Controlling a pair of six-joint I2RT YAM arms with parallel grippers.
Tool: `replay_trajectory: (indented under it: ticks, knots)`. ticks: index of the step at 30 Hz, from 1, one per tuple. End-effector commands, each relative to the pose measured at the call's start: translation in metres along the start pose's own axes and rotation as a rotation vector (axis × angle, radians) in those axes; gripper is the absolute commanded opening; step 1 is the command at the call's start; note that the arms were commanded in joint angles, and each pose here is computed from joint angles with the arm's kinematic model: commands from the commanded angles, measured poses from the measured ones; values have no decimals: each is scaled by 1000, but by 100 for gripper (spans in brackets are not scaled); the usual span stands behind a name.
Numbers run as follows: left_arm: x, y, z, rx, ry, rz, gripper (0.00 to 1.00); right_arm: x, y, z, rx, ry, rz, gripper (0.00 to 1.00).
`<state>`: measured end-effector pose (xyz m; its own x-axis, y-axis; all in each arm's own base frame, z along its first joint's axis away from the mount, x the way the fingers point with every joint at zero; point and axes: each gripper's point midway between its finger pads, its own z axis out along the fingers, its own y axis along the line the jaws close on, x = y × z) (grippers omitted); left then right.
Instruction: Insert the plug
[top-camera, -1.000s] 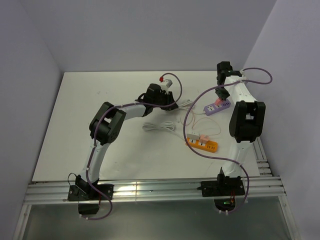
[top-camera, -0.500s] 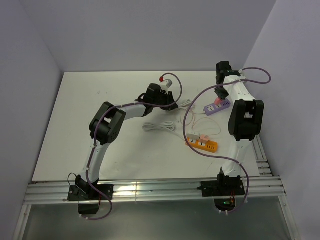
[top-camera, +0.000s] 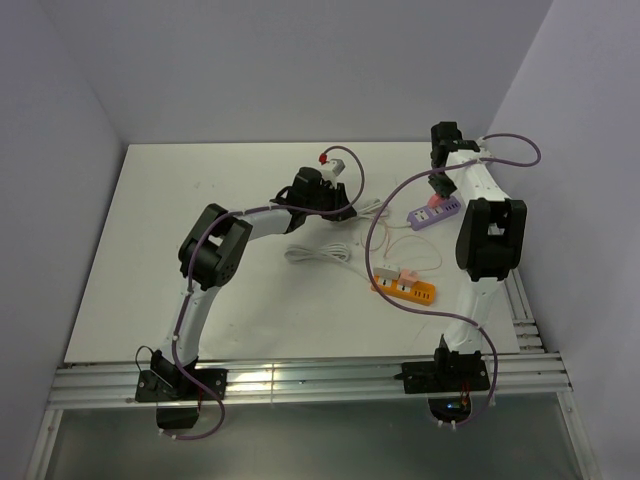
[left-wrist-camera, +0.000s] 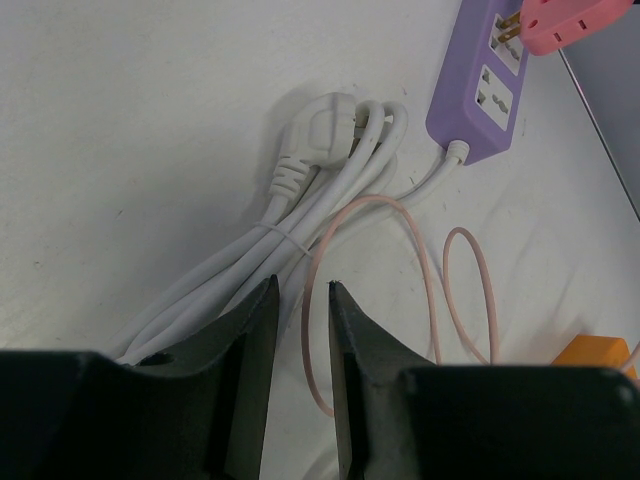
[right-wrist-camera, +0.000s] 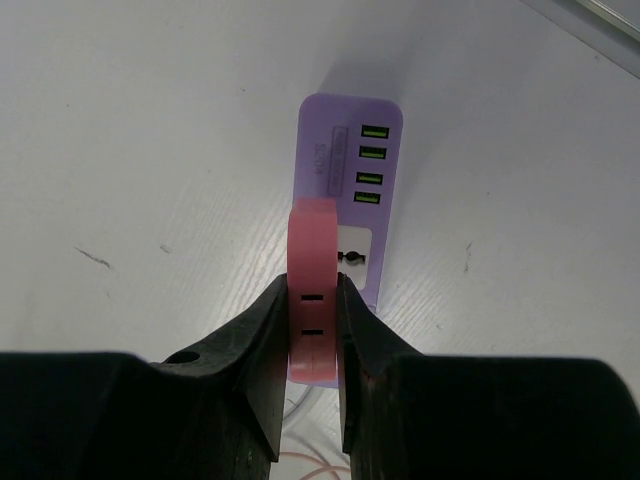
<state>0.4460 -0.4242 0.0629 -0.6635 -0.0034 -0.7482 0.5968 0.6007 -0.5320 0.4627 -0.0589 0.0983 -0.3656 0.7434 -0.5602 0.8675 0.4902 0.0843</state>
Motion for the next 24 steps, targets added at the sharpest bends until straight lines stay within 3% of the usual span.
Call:
replay_trajectory:
  ticks: [1,13,24]
  knots:
    - [-21,-24,-7,56,-33,36,32,5,14,6,-21,10,10,0]
    - [-16,-21,-5,56,-22,30,31,9,23,7,-59,53,0,0]
    - [-11,-19,-3,61,-13,22,31,4,29,11,-88,12,-78,0]
